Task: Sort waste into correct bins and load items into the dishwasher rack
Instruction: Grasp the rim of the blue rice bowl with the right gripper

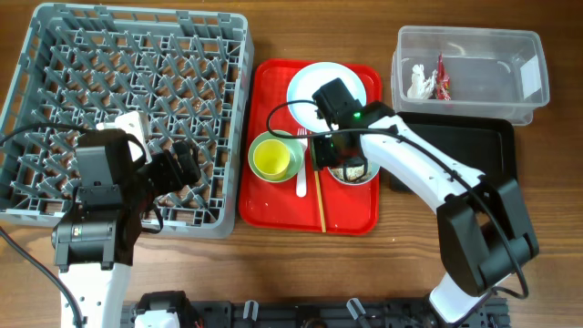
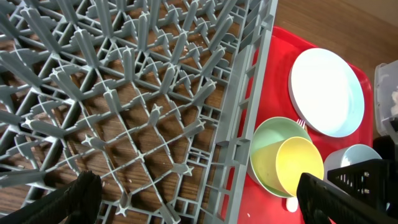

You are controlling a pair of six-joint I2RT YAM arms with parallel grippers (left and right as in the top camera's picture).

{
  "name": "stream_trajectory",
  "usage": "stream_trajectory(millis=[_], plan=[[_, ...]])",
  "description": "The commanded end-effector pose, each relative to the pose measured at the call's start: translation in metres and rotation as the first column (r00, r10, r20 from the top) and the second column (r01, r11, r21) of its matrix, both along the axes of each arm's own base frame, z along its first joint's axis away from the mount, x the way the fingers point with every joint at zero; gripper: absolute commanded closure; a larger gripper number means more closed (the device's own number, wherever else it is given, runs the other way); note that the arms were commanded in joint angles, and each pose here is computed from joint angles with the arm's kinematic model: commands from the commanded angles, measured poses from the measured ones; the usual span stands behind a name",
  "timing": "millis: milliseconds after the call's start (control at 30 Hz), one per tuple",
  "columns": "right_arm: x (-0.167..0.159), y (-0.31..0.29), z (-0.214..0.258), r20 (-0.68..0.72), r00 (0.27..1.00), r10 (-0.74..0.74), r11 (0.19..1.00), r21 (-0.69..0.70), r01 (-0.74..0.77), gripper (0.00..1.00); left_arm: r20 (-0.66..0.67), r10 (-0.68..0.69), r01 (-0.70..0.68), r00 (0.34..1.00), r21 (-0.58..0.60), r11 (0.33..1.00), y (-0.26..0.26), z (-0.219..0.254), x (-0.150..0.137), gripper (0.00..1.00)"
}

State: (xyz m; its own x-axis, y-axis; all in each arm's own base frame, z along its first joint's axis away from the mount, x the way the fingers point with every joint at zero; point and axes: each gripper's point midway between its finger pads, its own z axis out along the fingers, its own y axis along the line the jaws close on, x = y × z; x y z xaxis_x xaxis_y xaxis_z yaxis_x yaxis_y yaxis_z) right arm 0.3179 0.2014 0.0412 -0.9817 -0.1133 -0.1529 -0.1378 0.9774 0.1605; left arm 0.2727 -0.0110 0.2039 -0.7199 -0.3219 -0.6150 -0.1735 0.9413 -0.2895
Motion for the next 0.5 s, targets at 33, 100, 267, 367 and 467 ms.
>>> stream_trajectory(millis=[33, 100, 267, 367, 467], plan=[[-0.005, -0.008, -0.017, -0.015, 0.999, -0.044, 0.998, -0.037, 0.043, 0.48, 0.028, -0.003, 0.004, 1.000, -0.016, 1.000, -0.003, 0.010, 0.002, 0.00], [-0.008, -0.007, -0.020, -0.024, 0.999, -0.040, 0.998, -0.040, 0.039, 0.50, 0.028, -0.003, 0.004, 1.000, -0.016, 1.000, -0.003, 0.010, 0.002, 0.00], [-0.013, -0.003, -0.023, -0.028, 0.999, -0.024, 0.999, -0.043, 0.022, 0.59, 0.028, -0.003, 0.004, 1.000, -0.016, 1.000, -0.003, 0.010, 0.002, 0.00], [-0.013, 0.000, -0.023, -0.015, 1.000, -0.013, 0.999, -0.050, 0.012, 0.61, 0.028, -0.003, 0.004, 1.000, -0.016, 1.000, -0.003, 0.010, 0.002, 0.00], [-0.013, 0.002, -0.023, -0.007, 1.000, -0.011, 0.999, -0.051, 0.010, 0.64, 0.028, -0.003, 0.004, 1.000, -0.016, 1.000, -0.003, 0.010, 0.002, 0.00]])
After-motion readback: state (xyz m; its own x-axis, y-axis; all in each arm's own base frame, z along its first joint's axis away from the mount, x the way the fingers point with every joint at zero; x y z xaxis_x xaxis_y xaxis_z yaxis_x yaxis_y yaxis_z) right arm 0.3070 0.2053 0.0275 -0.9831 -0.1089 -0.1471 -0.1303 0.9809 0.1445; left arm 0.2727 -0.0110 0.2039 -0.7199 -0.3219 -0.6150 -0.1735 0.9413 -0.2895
